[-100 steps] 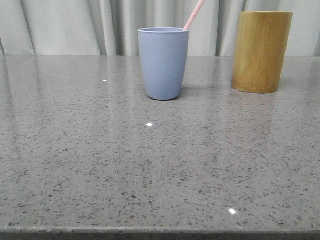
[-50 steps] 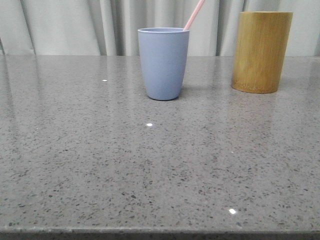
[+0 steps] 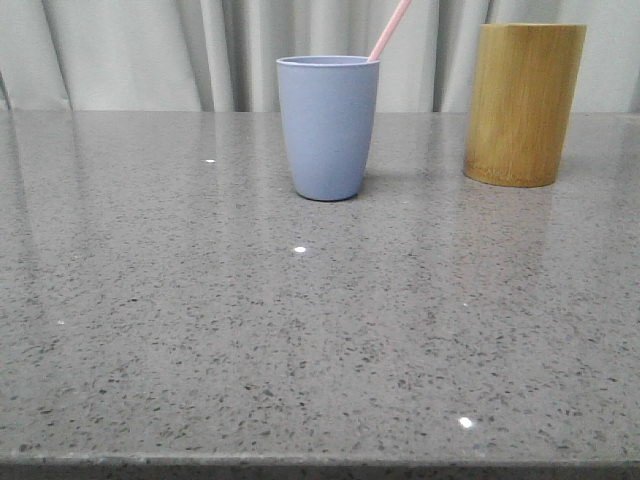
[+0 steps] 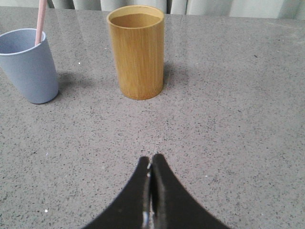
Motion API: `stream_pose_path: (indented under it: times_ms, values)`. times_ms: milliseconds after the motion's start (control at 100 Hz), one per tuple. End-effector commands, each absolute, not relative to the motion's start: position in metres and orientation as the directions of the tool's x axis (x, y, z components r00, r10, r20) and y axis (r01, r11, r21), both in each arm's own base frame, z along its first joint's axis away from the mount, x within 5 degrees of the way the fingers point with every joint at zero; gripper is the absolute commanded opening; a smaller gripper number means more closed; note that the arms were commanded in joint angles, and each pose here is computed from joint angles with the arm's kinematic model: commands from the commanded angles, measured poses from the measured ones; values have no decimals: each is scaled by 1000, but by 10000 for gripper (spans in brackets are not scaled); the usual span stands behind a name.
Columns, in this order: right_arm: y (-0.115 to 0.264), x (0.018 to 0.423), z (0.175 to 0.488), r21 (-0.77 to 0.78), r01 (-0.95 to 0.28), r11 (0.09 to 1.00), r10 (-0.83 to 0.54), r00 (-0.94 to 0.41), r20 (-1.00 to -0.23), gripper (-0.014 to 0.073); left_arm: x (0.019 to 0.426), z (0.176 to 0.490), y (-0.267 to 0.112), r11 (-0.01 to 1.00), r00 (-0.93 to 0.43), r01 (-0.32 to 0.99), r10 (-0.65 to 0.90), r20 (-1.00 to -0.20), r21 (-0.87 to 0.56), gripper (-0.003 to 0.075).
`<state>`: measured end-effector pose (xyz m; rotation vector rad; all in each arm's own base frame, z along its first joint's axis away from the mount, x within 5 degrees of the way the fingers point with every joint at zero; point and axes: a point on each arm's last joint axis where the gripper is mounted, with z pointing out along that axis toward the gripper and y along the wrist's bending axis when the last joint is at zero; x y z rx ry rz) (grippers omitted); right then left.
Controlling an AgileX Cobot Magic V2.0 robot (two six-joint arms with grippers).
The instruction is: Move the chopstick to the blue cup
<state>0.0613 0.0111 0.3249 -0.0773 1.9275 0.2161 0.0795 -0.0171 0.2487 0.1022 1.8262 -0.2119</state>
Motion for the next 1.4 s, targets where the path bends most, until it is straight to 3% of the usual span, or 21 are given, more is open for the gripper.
stream_pose_path:
  times_ms: [0,290,470,930,1090,1390]
  values:
    - [11,63,338,99,-163,982,51,-277,-960,-68,72,251,-14,984,-111,171,-37,-993,-55,-19]
    - [11,63,338,99,-163,982,51,-277,-960,-68,49,219,-8,987,30,143,68,-997,72,-19]
    - [11,64,338,99,-163,982,50,-279,-959,-68,52,208,-6,989,31,115,93,-995,96,-19]
    - [11,64,337,99,-163,982,50,-280,-959,-68,53,206,-6,993,60,103,59,-996,65,-19]
    - [11,64,337,99,-163,982,50,-280,-959,-68,53,206,-6,991,43,118,-74,-996,-69,-19]
    - [11,64,337,99,-163,982,50,-280,-959,-68,53,206,-6,990,42,119,-79,-996,-74,-19]
